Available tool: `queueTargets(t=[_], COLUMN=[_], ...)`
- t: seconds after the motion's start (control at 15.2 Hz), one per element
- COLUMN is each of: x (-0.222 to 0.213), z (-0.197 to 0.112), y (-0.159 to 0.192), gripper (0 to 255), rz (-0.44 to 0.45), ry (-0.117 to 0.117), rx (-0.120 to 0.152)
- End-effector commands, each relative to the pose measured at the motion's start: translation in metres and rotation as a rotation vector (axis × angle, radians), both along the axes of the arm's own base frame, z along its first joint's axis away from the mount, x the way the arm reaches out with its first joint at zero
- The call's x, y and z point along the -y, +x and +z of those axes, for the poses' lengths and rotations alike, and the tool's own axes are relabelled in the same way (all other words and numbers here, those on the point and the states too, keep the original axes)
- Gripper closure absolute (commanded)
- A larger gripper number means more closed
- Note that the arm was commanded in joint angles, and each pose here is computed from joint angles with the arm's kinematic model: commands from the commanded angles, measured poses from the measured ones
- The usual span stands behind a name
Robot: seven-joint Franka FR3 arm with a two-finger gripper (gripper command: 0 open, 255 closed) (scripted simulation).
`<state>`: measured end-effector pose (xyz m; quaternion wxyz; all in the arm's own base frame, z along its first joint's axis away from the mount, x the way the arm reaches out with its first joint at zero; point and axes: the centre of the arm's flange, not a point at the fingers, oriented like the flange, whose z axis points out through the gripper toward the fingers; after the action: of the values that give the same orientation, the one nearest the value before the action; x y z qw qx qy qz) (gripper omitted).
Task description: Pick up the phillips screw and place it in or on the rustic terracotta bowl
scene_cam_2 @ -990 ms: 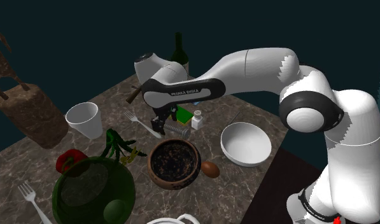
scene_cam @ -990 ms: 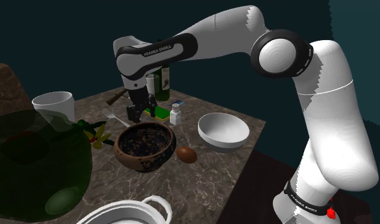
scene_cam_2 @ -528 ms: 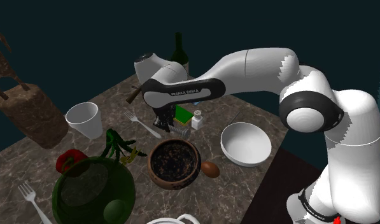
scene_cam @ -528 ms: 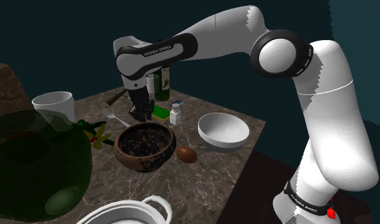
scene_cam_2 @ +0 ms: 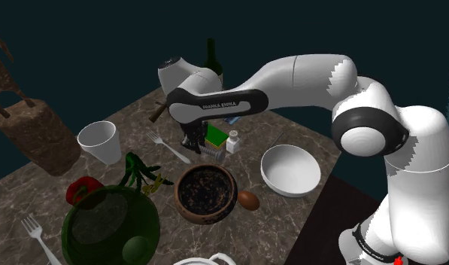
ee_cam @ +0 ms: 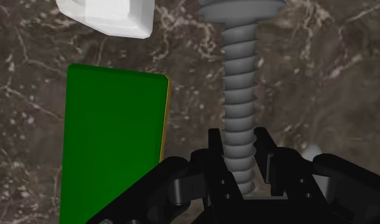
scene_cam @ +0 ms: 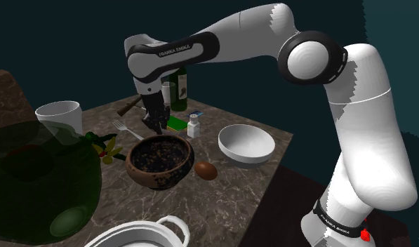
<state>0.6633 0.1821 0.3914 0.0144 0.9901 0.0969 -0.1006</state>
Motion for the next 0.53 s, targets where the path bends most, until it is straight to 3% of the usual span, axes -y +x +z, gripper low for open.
queueTargets(t=[0.0,0.46], x=[-0.001,-0.001], z=[0.011,0.048], y=[0.001,0.001], gripper=[255,255], rz=[0.000,0.000], ry=[0.000,0.000], rx=[0.000,0.000])
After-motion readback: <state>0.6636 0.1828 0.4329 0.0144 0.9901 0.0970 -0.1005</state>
